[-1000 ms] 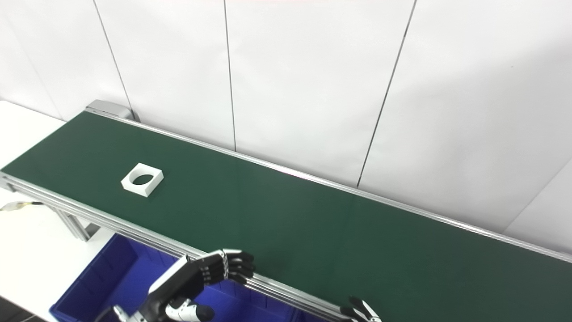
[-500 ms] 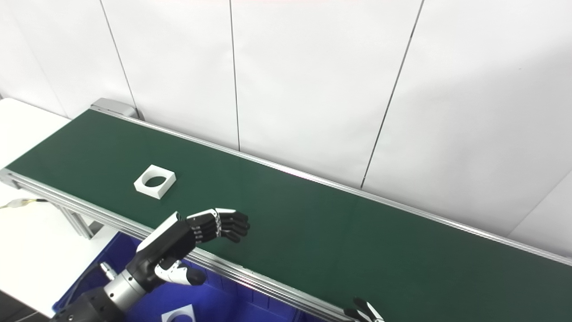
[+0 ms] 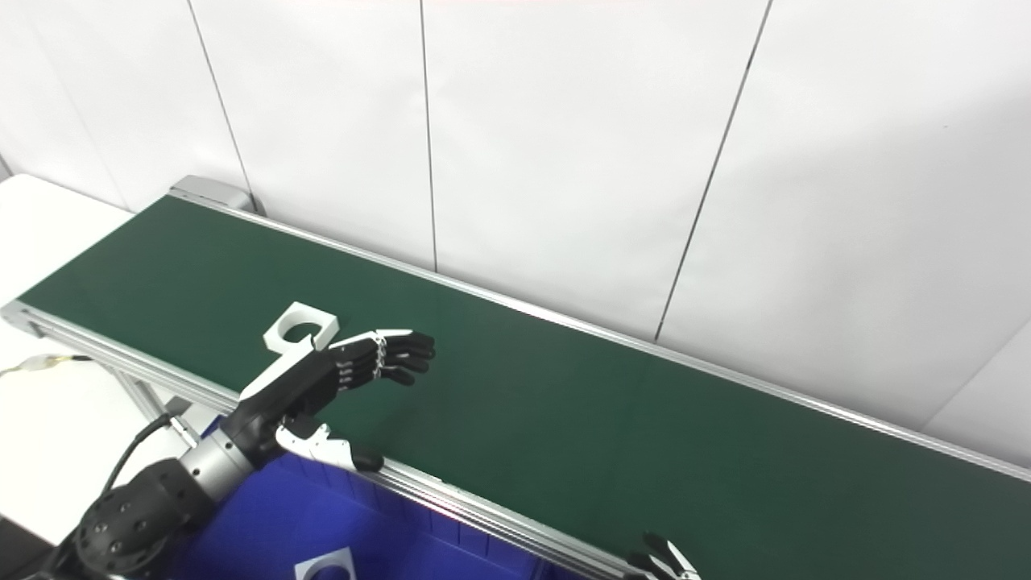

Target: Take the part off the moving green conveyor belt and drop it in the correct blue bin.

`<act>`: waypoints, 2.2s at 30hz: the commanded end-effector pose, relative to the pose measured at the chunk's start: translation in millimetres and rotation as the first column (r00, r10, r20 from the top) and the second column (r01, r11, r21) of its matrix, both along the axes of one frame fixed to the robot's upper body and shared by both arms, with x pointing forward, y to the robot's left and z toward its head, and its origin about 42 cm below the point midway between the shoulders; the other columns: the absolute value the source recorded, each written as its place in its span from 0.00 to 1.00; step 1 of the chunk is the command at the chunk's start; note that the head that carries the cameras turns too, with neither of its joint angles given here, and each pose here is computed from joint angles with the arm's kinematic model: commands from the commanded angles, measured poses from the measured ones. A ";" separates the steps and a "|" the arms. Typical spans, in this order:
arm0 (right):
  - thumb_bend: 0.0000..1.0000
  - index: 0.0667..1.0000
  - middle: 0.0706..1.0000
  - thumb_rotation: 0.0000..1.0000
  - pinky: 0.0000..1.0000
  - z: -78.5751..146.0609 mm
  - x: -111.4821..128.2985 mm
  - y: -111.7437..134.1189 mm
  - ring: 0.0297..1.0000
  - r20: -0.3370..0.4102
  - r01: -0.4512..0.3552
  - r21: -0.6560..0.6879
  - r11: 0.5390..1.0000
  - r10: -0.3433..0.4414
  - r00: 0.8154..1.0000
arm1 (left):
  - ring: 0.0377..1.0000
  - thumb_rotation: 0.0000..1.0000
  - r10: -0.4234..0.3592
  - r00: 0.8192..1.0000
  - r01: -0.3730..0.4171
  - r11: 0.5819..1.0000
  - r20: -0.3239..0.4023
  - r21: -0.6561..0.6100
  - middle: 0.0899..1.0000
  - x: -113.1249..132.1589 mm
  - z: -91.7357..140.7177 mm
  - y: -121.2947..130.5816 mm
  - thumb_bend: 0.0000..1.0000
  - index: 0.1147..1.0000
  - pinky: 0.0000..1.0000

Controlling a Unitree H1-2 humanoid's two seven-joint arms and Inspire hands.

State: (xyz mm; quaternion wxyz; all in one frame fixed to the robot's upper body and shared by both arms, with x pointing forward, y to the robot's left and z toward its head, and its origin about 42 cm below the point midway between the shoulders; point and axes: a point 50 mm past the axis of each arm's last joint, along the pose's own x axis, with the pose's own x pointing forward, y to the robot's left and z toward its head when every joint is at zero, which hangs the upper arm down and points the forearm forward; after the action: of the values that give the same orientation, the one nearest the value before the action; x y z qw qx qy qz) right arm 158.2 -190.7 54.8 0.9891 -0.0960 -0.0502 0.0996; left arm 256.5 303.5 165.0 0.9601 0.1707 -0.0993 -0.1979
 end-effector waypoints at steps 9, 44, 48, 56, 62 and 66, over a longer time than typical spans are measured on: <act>0.52 0.83 0.74 0.56 0.61 8.0 5.9 3.9 0.68 0.074 -0.017 0.015 1.000 0.016 0.997 | 0.80 0.36 0.014 0.999 -0.017 0.996 0.042 0.089 0.82 35.3 19.8 21.9 0.88 0.83 0.77; 0.52 0.83 0.74 0.57 0.61 6.1 7.2 3.4 0.68 0.076 -0.021 0.012 1.000 0.020 0.997 | 0.87 0.00 0.035 0.999 -0.049 0.839 0.037 0.543 0.86 134.1 49.7 59.3 0.92 0.82 0.80; 0.52 0.83 0.74 0.56 0.61 5.9 6.9 3.3 0.68 0.074 -0.021 0.016 1.000 0.020 0.997 | 0.88 0.02 0.036 0.999 -0.041 0.812 0.021 0.582 0.87 139.1 48.4 59.6 0.94 0.82 0.80; 0.53 0.83 0.74 0.57 0.61 6.5 6.6 3.1 0.69 0.076 -0.022 0.014 1.000 0.021 0.997 | 0.91 0.00 0.028 1.000 -0.024 0.746 0.004 0.665 0.89 146.7 43.6 55.5 0.96 0.83 0.81; 0.53 0.83 0.74 0.57 0.61 7.1 6.0 3.6 0.68 0.077 -0.018 0.017 1.000 0.017 0.997 | 0.89 0.00 0.011 1.000 -0.008 0.722 0.000 0.692 0.90 150.1 37.2 53.6 0.95 0.85 0.77; 0.54 0.83 0.74 0.57 0.61 7.3 5.6 4.0 0.68 0.078 -0.021 0.016 1.000 0.020 0.997 | 0.89 0.00 0.022 1.000 -0.010 0.710 -0.009 0.704 0.89 150.6 30.9 52.2 0.95 0.85 0.78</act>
State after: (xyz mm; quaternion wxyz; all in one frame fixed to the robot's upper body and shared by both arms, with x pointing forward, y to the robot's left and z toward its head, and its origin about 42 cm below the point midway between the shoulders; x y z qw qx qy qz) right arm 161.9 -189.5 50.5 0.9887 -0.0974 -0.0476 0.1035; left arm 394.6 351.6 168.0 0.8325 0.5006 0.0296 -0.2356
